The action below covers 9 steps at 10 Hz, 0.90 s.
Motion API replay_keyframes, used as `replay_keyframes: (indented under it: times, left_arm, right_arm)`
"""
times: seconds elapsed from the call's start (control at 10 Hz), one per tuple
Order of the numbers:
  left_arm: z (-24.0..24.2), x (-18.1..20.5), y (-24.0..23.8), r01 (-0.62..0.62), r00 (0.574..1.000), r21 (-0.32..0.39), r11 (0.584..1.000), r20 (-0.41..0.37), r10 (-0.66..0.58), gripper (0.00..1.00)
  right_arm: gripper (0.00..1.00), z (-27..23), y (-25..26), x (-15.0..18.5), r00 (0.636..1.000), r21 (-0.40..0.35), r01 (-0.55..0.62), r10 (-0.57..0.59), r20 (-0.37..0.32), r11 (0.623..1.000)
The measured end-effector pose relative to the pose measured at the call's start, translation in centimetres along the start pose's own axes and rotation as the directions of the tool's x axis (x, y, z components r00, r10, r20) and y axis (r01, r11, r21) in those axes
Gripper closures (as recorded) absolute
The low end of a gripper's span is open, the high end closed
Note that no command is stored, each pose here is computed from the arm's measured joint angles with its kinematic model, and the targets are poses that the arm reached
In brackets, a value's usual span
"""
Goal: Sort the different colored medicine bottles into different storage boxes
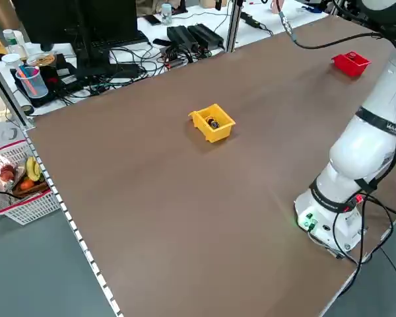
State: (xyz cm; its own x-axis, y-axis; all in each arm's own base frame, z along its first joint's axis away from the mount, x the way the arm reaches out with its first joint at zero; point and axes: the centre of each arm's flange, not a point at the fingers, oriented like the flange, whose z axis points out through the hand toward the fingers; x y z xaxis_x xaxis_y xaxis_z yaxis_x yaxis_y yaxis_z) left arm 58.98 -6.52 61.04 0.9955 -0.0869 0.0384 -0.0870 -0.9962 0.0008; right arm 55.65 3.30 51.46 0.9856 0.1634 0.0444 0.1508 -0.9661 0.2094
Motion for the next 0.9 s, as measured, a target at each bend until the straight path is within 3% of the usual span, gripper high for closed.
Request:
replay_keyframes:
  times: [0.5,0.9]
  left_arm:
    - [0.0,0.0,0.0,0.002,1.000,0.000,1.000,0.000,-0.002,0.00]
    - [0.0,0.0,-0.1,0.012,1.000,0.000,1.000,0.000,-0.012,0.00]
  right_arm:
    - [0.01,-11.6,4.7,-0.9,0.975,0.054,-0.222,0.221,0.012,0.974]
    - [0.01,-11.3,3.8,-0.7,0.964,0.083,-0.265,0.262,0.044,0.961]
